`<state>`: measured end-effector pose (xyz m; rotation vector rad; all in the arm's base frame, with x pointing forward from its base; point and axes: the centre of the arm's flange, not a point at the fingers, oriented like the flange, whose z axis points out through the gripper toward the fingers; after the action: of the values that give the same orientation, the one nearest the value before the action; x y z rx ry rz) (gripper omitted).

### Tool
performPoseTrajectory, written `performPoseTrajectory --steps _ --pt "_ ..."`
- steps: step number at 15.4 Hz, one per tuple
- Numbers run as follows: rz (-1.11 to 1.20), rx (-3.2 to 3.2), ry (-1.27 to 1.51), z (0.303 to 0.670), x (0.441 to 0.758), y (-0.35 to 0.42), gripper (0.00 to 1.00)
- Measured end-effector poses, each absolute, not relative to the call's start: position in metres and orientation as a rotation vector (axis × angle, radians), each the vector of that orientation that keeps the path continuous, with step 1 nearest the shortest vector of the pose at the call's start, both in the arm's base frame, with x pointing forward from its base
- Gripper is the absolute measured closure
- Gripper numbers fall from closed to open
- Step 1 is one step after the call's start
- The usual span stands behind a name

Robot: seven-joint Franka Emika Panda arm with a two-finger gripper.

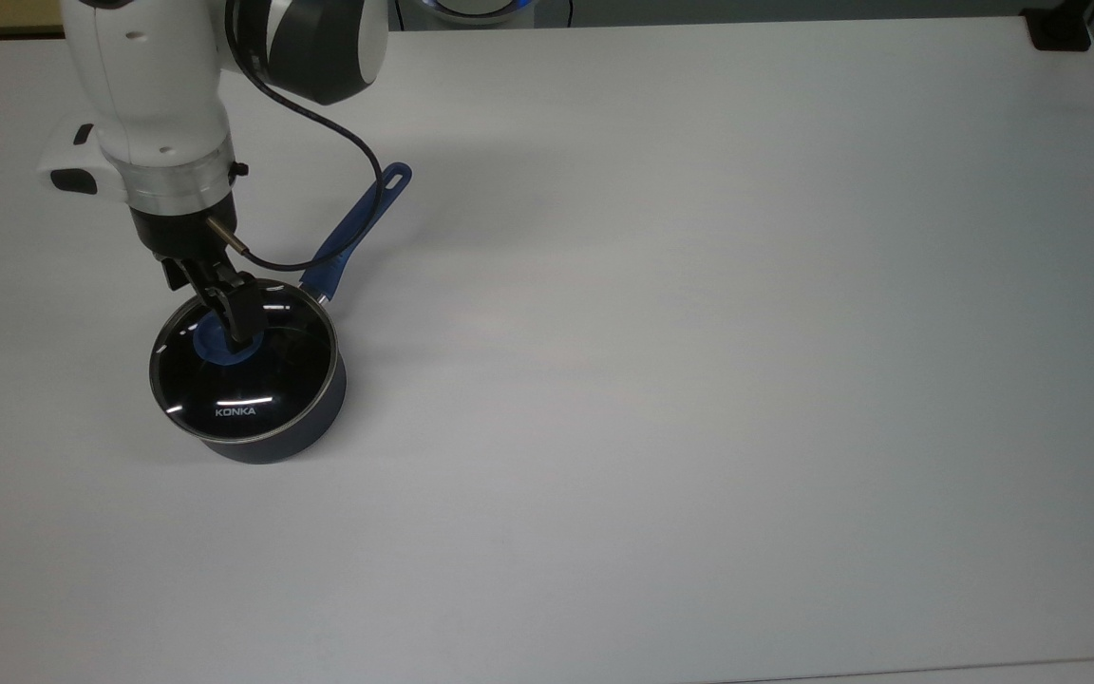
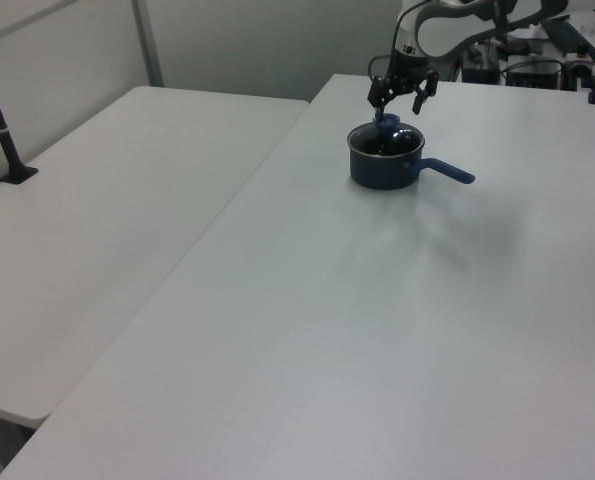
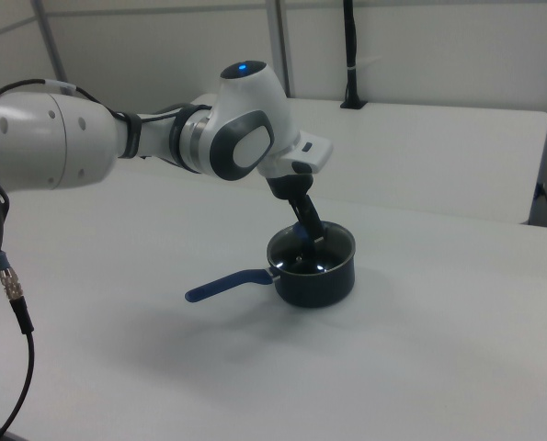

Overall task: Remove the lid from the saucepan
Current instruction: 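Close the gripper on the blue lid knob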

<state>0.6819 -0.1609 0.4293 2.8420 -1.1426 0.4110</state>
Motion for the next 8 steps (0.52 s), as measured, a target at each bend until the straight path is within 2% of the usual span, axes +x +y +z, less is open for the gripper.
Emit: performPoseTrajectory --steps 4,8 --pt "0.441 2.848 -1.118 0.439 0.685 -0.161 0.0" --pt "0.438 2.925 -0.828 0.442 0.687 -0.158 0.0"
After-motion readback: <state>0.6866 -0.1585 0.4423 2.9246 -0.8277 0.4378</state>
